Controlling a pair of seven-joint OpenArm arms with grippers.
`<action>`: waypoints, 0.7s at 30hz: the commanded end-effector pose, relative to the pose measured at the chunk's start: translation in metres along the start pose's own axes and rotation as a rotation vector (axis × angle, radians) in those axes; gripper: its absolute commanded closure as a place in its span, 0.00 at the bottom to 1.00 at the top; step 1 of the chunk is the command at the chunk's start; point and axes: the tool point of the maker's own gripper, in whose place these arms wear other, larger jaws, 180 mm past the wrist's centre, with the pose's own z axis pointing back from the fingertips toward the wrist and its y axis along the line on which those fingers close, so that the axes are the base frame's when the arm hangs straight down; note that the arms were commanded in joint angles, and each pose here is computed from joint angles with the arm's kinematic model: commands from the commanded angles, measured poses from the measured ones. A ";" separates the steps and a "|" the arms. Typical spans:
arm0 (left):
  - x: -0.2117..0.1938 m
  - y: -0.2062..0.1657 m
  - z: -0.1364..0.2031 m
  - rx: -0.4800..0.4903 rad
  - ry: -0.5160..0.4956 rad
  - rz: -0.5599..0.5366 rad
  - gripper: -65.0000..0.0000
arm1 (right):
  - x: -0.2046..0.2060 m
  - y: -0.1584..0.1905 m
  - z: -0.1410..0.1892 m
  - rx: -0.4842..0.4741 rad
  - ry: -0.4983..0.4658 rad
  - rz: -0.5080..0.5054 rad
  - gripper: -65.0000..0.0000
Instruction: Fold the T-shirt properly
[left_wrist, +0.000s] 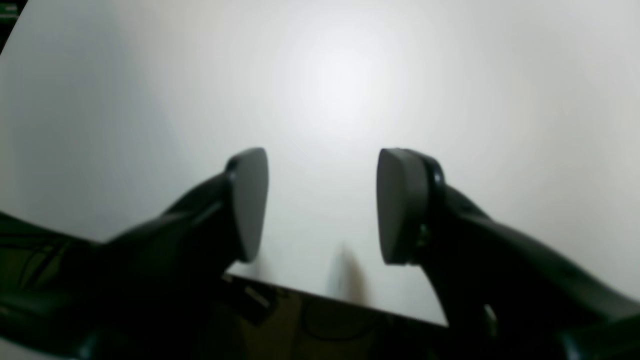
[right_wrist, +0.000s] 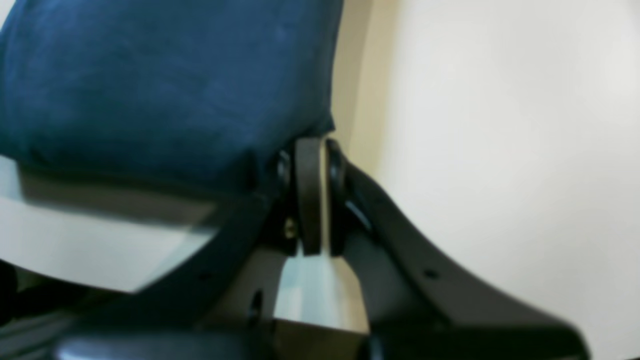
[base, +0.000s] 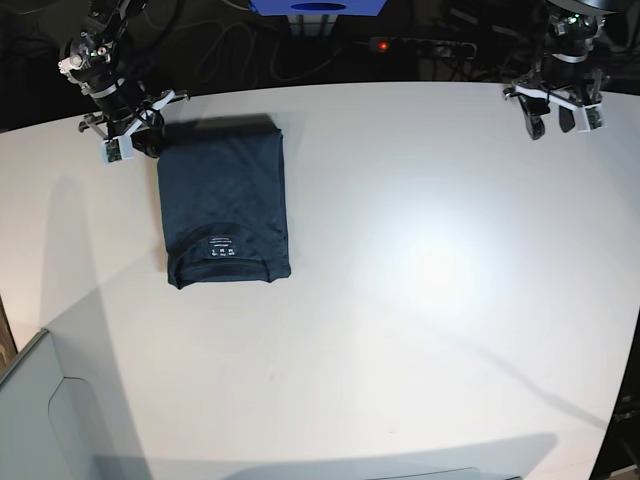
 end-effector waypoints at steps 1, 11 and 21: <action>0.010 0.000 0.007 -0.002 -0.036 -0.017 0.56 | 0.014 -0.006 0.012 -0.015 -0.058 0.018 1.00; -0.035 -0.005 0.057 0.028 0.095 -0.004 1.00 | -0.002 0.007 0.085 -0.101 0.012 0.076 1.00; -0.134 0.005 0.100 0.080 0.383 0.013 1.00 | -0.100 0.031 0.126 -0.030 0.292 -0.027 1.00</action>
